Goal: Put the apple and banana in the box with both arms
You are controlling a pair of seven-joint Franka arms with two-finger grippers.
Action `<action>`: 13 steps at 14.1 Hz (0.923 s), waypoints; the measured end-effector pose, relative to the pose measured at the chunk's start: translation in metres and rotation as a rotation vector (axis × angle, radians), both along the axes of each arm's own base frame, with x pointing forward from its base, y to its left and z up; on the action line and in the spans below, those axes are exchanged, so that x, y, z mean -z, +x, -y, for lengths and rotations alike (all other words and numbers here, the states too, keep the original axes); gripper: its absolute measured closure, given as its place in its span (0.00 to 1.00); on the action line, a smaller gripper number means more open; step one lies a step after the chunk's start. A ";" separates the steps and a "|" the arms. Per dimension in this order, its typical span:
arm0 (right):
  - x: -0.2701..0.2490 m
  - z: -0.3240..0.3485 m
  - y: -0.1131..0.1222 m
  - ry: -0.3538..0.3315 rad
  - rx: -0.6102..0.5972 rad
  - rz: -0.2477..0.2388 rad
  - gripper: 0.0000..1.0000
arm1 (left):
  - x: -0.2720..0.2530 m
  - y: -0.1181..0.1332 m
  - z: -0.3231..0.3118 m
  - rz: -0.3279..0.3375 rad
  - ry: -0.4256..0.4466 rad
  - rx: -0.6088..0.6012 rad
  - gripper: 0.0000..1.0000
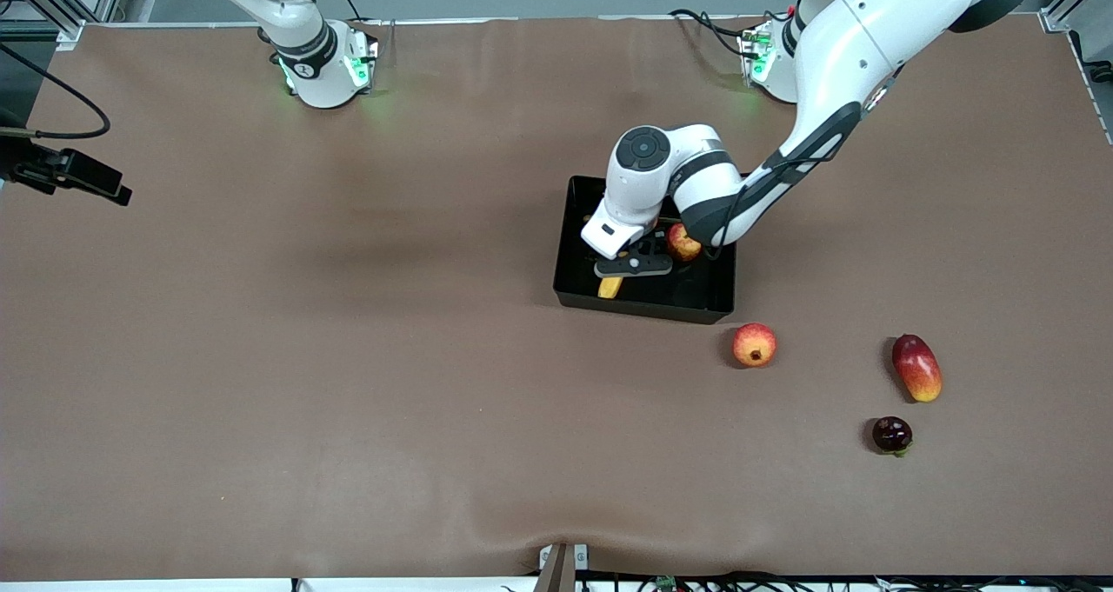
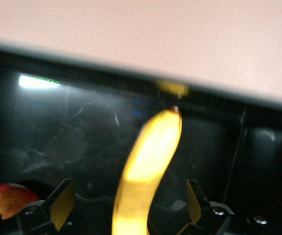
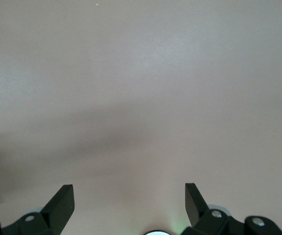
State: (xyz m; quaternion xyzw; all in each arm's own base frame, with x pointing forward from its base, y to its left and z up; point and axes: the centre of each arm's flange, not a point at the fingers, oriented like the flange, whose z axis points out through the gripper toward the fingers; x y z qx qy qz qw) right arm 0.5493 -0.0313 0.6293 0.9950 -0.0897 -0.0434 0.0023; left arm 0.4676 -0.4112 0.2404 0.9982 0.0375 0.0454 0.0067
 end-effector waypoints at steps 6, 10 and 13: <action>-0.006 0.012 0.004 -0.003 0.021 0.049 0.00 | -0.085 0.075 -0.032 -0.064 0.067 -0.020 0.00; -0.007 0.015 0.004 -0.004 0.026 0.053 0.00 | -0.150 0.125 -0.100 -0.117 0.053 0.007 0.00; -0.007 0.019 0.004 -0.004 0.034 0.054 0.00 | -0.188 0.147 -0.169 -0.109 0.073 0.013 0.00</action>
